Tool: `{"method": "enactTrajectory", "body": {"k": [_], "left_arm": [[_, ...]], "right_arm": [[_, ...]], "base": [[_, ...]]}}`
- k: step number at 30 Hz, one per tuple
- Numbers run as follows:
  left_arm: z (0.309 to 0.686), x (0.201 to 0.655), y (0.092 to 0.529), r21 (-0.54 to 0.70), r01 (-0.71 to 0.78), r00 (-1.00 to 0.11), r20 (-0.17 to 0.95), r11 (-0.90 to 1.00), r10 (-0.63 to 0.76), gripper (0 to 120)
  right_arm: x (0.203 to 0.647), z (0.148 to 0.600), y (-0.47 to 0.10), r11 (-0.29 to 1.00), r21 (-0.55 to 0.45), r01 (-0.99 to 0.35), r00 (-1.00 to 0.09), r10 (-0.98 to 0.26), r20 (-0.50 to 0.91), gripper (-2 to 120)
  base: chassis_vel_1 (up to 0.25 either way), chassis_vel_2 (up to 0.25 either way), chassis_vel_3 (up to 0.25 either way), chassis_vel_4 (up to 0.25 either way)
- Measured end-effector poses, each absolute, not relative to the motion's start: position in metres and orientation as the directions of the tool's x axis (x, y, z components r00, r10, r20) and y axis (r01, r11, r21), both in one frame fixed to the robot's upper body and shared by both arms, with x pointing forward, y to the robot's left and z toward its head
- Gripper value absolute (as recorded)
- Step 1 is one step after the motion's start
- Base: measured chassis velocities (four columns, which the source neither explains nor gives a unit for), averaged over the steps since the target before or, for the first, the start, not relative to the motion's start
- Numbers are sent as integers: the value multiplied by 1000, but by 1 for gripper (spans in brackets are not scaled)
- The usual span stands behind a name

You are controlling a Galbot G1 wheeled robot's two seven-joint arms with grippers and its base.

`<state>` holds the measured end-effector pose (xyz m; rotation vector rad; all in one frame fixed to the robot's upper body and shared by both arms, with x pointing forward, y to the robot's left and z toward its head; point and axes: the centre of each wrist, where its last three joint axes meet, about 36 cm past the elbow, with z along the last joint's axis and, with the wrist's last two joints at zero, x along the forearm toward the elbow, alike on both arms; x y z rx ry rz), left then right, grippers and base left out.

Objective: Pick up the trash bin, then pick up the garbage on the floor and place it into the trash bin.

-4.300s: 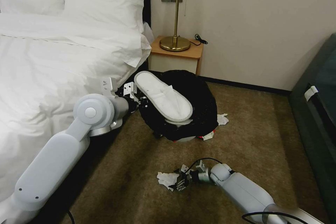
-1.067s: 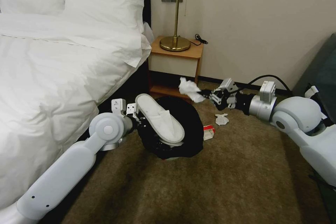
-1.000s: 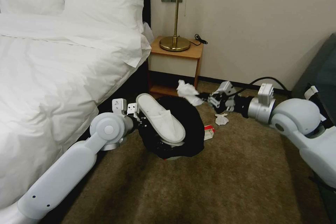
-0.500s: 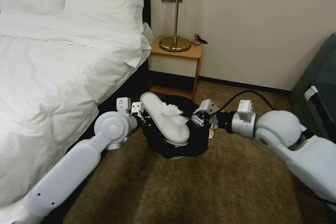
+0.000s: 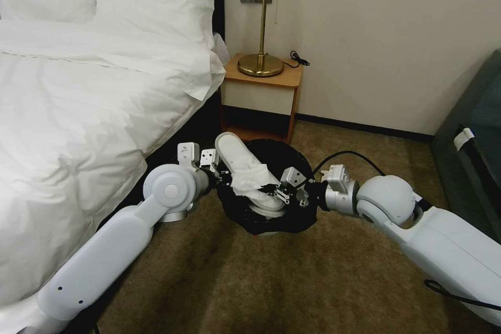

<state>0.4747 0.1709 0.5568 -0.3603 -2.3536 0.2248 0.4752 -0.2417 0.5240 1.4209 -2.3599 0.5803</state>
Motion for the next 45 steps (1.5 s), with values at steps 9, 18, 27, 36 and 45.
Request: {"method": "enactTrajectory", "body": {"k": [9, 18, 27, 36, 45], "left_arm": [[557, 474, 170, -270, 201, -691, 643, 942, 332, 0], [557, 475, 173, -270, 195, -695, 640, 943, 327, 0], [559, 479, 187, -275, 157, -711, 636, 949, 302, 0], [557, 477, 191, -285, 146, -709, 638, 948, 301, 0], [555, 473, 201, -289, 120, -716, 638, 950, 284, 0]], "right_arm": [[480, 529, -239, 440, -191, -877, -470, -711, 523, 0], [485, 535, -236, 480, -215, -851, -516, -681, 520, 13], [480, 554, -249, 500, -253, -828, -556, -677, 482, 51], [478, 575, -260, 631, -278, -724, -688, -633, 354, 87], [464, 581, -270, 808, -158, -567, -821, -540, 186, 100]], "base": [[0, 0, 0, 0], [0, 0, 0, 0], [0, 0, 0, 0], [0, 0, 0, 0], [0, 0, 0, 0]]}}
